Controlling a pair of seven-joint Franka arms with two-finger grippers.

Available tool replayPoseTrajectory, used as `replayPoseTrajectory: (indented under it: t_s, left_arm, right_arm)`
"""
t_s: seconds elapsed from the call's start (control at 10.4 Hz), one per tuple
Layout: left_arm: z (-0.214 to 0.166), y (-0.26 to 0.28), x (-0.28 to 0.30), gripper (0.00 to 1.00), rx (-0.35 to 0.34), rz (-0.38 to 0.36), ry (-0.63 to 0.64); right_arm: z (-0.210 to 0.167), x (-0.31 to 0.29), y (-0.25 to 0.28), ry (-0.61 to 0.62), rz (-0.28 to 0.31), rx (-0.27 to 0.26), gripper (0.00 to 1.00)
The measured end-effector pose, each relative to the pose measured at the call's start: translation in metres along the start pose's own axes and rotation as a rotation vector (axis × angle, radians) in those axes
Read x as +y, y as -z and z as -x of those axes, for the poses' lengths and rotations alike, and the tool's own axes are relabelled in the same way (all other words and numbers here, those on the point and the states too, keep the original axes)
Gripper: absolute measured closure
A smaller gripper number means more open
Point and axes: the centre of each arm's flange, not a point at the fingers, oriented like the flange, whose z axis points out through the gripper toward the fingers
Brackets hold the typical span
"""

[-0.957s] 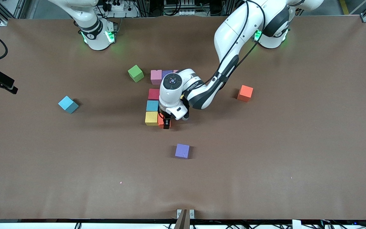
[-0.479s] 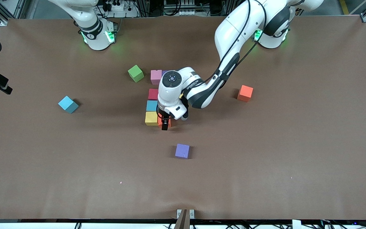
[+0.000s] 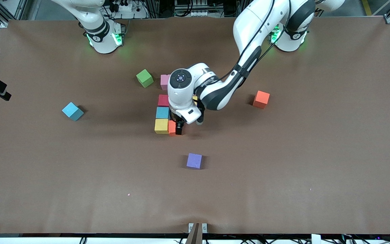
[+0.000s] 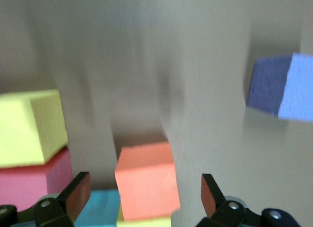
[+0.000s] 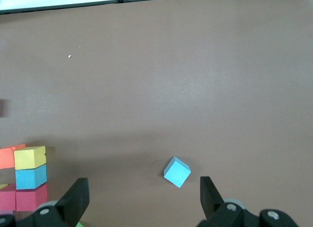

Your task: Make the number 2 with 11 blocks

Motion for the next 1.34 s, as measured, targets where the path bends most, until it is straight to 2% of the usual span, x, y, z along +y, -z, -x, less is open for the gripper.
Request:
replayPoseTrajectory:
  t_s: [0.29, 0.57, 0.86, 1.15, 1.34]
  left_arm:
    - [-0.074, 0.001, -0.009, 0.00, 0.081, -0.060, -0.052]
    - [-0.162, 0.019, -0.041, 0.00, 0.132, -0.089, -0.111]
    - [-0.257, 0.025, -0.073, 0.00, 0.181, -0.147, -0.170]
    - [-0.335, 0.023, -0.078, 0.00, 0.177, -0.200, -0.252]
    - [-0.366, 0.023, -0.081, 0.00, 0.125, -0.219, -0.263]
  right_arm:
    - [-0.001, 0.001, -0.004, -0.001, 0.000, -0.011, 0.00]
    - [-0.001, -0.001, -0.005, 0.004, -0.001, -0.017, 0.00]
    - [0.001, -0.001, -0.006, 0.005, -0.001, -0.033, 0.00]
    - [0.001, 0.000, -0.006, 0.003, -0.001, -0.035, 0.00]
    - [0.001, 0.000, -0.006, 0.003, -0.001, -0.034, 0.00]
